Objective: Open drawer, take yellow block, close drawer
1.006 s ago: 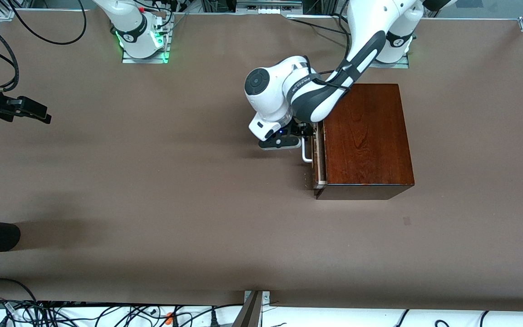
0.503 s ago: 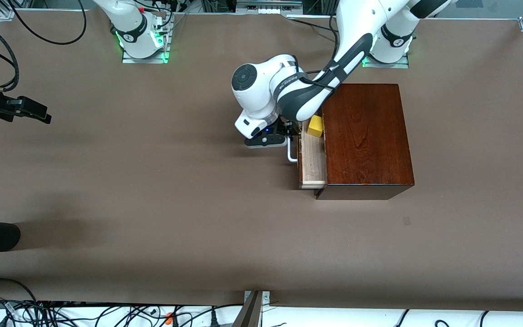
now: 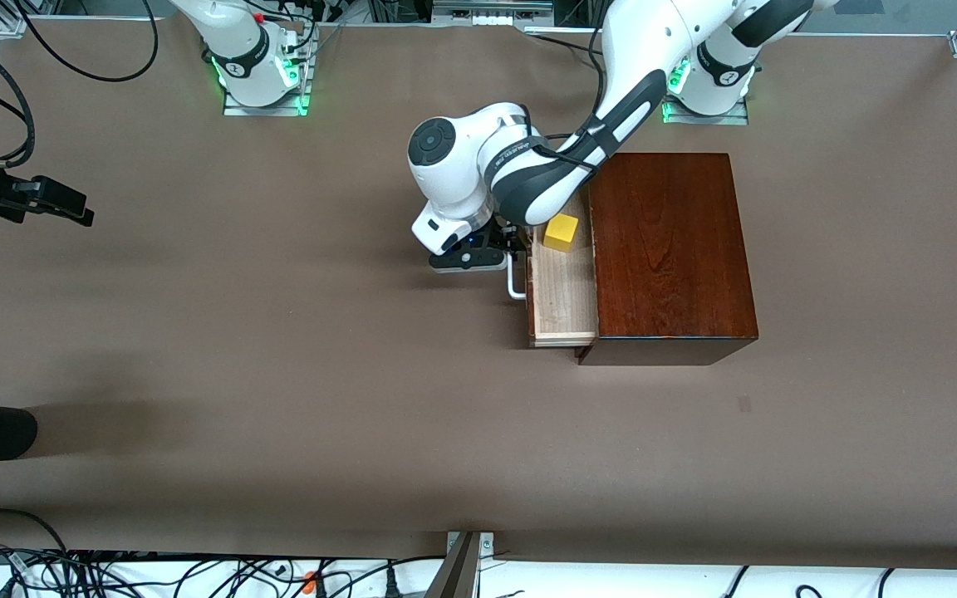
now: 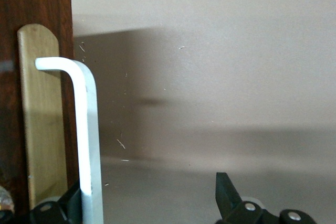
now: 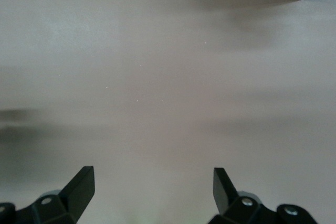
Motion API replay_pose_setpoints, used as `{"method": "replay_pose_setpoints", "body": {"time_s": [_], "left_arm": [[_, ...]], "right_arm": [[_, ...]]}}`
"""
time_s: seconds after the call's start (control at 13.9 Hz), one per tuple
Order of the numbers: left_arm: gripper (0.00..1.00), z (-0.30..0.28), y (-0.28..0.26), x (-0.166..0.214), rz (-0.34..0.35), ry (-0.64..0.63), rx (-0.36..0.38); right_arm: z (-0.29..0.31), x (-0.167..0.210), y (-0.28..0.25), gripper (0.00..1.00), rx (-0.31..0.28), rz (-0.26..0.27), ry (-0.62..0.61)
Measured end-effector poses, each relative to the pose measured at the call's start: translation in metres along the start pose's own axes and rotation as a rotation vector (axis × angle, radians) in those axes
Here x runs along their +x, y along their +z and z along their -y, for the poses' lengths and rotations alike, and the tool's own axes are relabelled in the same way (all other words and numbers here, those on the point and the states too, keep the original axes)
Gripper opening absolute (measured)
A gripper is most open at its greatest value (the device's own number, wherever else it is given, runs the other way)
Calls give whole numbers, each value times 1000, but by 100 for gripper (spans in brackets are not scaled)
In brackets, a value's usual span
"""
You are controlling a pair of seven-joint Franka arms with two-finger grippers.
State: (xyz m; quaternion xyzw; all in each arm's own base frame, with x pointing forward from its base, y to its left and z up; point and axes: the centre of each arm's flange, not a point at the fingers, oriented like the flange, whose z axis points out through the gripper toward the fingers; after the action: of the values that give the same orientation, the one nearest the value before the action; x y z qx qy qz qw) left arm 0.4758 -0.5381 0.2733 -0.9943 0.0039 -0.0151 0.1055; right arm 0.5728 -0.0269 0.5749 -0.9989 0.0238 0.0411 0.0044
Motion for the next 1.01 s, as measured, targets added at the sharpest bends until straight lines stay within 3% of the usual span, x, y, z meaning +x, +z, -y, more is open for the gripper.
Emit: {"method": "replay_pose_setpoints", "body": {"time_s": [1.01], "left_arm": [[100,-34,-19,-5,-26,0,-59]], "right_arm": [[0,0,0,100,0,0,0]]}}
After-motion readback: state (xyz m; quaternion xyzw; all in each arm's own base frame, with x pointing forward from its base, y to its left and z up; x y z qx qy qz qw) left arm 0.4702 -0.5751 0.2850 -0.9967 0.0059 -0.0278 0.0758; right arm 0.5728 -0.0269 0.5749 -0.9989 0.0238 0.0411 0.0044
